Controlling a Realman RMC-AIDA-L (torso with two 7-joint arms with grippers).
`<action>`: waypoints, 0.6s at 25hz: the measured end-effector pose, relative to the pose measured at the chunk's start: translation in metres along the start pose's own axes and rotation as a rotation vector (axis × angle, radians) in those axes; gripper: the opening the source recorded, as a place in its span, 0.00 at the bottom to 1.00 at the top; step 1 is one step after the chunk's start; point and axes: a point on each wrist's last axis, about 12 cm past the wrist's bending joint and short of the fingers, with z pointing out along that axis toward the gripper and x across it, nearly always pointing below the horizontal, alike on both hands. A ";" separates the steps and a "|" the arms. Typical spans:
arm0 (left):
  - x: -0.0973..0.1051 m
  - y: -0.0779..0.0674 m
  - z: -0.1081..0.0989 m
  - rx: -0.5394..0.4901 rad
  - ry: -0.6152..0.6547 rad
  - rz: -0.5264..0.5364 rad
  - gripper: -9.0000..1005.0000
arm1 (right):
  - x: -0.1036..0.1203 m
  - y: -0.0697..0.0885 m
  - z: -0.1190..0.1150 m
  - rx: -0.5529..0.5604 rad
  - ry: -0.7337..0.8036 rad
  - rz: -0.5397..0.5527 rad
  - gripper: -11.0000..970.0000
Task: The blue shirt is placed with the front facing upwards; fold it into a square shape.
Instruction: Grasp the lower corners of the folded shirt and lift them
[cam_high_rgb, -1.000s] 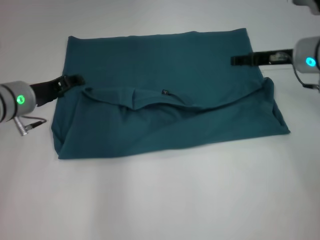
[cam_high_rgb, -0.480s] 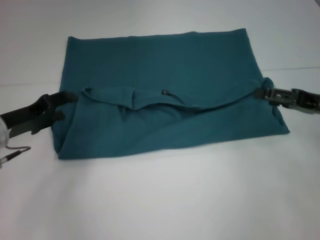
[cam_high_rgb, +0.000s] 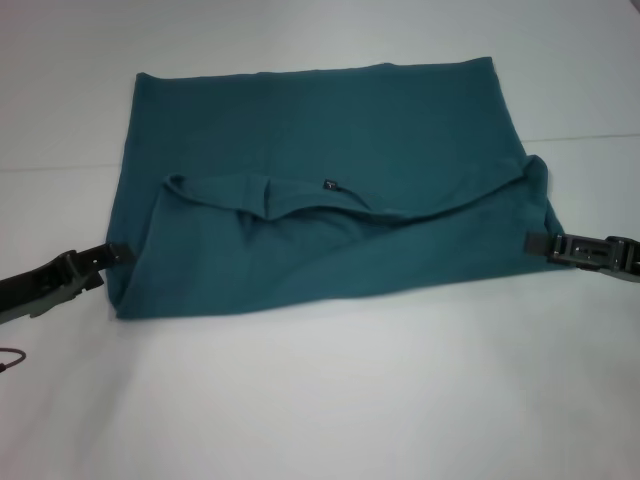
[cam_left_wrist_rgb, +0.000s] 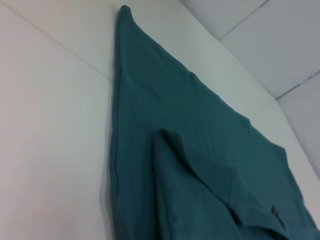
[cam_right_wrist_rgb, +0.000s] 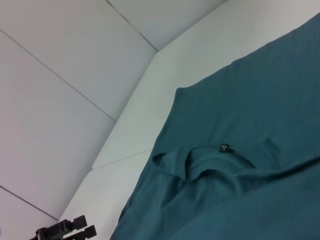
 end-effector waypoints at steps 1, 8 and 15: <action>0.001 0.000 0.001 -0.002 0.001 0.017 0.72 | 0.000 0.000 0.000 0.002 -0.001 0.000 0.95; 0.008 0.006 0.012 -0.048 0.021 0.013 0.71 | -0.001 -0.002 -0.001 0.014 -0.008 -0.002 0.95; 0.012 0.005 0.019 -0.060 0.030 0.011 0.69 | -0.001 -0.003 -0.001 0.024 -0.014 -0.002 0.95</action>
